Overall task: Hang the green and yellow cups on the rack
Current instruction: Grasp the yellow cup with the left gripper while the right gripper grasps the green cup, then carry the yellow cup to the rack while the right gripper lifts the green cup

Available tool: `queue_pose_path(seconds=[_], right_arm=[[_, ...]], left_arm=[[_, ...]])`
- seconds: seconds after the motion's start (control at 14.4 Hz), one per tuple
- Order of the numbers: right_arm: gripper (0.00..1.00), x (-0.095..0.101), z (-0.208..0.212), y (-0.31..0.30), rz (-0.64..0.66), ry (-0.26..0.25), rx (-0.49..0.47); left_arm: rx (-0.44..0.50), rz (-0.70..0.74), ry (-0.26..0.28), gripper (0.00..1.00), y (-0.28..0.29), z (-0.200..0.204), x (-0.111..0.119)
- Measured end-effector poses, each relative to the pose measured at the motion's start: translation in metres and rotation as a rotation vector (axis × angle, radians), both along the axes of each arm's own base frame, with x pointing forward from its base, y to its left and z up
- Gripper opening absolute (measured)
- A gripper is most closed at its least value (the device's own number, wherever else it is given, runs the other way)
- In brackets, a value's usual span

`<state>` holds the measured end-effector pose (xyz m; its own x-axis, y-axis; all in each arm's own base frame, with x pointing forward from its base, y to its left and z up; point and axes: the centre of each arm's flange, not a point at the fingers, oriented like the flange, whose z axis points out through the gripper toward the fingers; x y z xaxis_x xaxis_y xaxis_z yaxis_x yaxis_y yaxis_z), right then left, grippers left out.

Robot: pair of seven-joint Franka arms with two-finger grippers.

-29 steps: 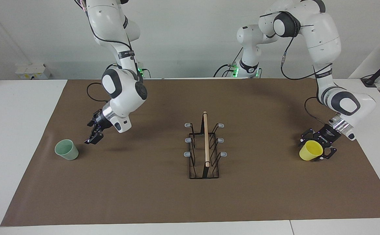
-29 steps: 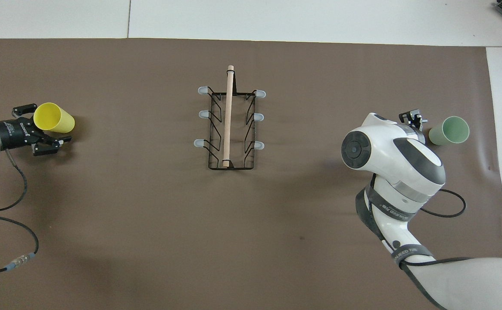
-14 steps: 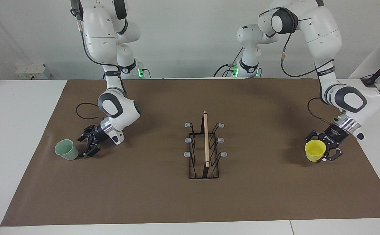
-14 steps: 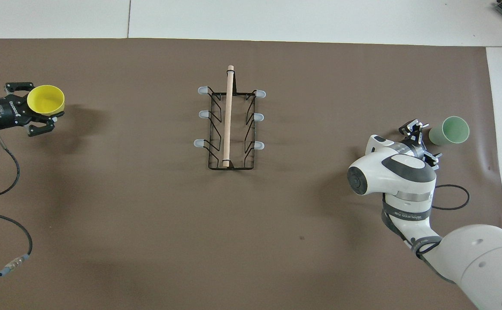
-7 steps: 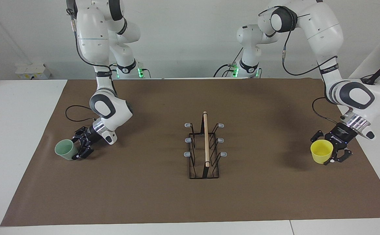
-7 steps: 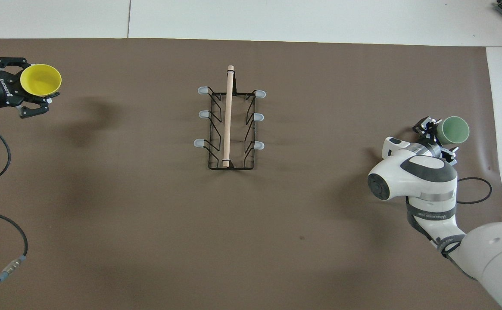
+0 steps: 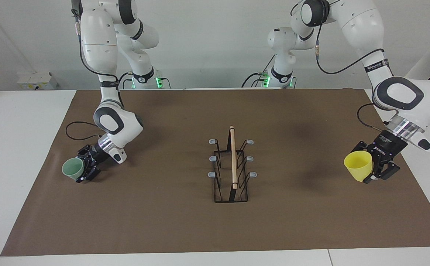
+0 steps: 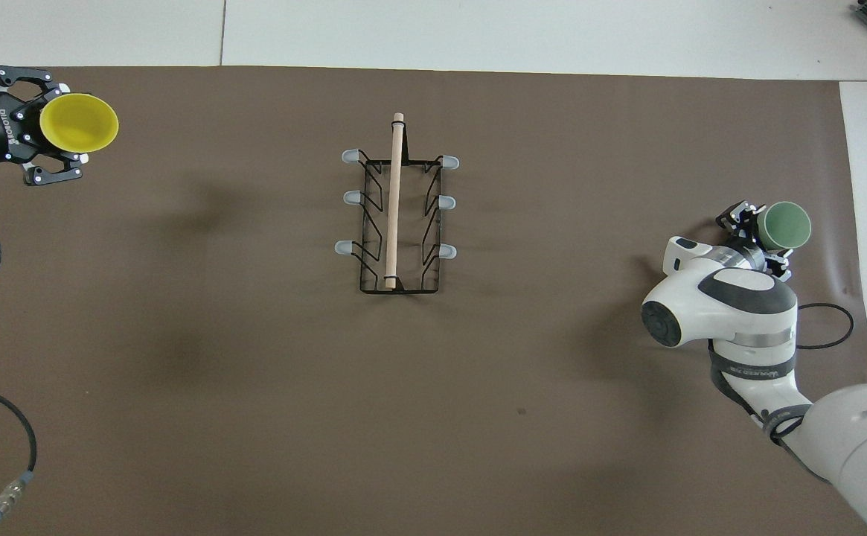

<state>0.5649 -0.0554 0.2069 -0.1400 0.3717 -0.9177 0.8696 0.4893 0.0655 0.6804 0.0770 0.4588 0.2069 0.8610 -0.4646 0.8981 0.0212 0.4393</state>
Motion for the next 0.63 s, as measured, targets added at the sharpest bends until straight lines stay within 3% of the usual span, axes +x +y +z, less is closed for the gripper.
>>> queue_pose_path(seconds=[0.07,0.14,0.63], right_arm=[[0.69,0.000,0.000,-0.001,-0.001,0.000,-0.001],[0.67,0.000,0.000,-0.002,-0.002,0.000,-0.001],[0.67,0.005,0.007,0.001,-0.040,0.001,0.049]], left_arm=[[0.053,-0.031,-0.005,0.66,-0.008,0.006,-0.001],[0.109,-0.053,-0.017,0.66,-0.018,0.011,0.001],[0.485,-0.316,-0.111,0.66,-0.108,0.049,-0.003]])
